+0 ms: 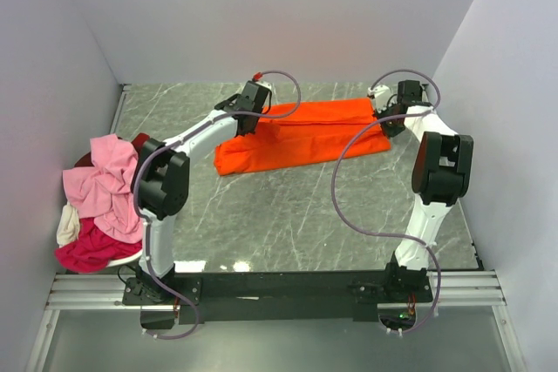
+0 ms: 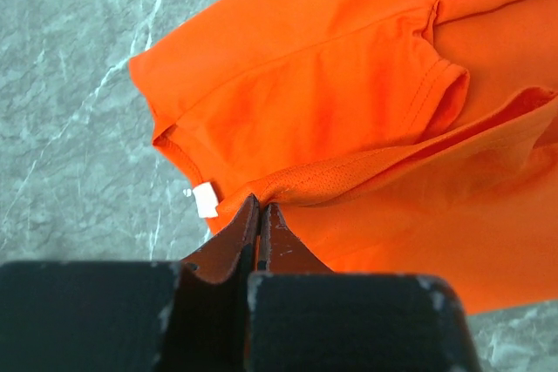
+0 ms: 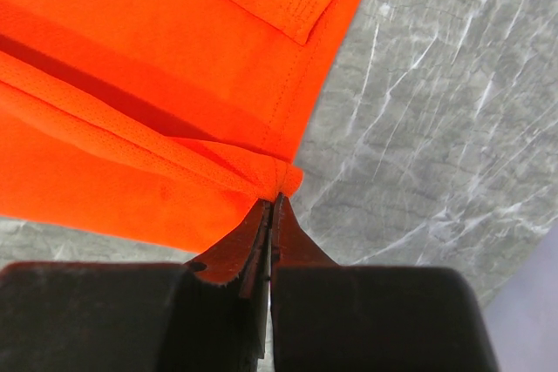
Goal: Fold and stack the t-shirts
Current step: Fold the tshirt
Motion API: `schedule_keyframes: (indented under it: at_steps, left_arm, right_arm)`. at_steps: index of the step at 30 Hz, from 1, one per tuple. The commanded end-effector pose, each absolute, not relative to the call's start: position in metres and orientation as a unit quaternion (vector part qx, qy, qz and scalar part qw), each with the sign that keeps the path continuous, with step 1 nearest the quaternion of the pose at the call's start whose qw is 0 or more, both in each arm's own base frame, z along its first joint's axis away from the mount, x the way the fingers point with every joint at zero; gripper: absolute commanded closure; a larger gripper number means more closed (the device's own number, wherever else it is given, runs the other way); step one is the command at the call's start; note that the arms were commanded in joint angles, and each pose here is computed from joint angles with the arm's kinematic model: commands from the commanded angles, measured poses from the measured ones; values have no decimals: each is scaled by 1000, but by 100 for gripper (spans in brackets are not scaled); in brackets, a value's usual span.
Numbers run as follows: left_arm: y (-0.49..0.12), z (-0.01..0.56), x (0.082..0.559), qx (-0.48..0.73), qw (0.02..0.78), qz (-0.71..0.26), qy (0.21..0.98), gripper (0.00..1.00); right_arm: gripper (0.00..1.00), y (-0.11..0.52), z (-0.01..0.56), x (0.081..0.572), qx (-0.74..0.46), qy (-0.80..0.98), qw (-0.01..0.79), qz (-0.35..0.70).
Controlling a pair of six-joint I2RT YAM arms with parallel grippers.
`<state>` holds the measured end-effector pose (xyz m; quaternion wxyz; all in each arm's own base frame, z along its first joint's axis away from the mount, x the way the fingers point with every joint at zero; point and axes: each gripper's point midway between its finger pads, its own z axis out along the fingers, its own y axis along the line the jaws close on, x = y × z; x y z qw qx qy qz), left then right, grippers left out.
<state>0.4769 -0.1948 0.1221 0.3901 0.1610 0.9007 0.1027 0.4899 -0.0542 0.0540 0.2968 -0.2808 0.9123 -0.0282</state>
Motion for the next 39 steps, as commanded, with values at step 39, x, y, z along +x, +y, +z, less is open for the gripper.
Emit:
schedule_keyframes:
  at_steps: [39]
  left_arm:
    - [-190, 91, 575, 156, 416, 101, 890, 100]
  right_arm:
    - [98, -63, 55, 511, -254, 920, 293, -63]
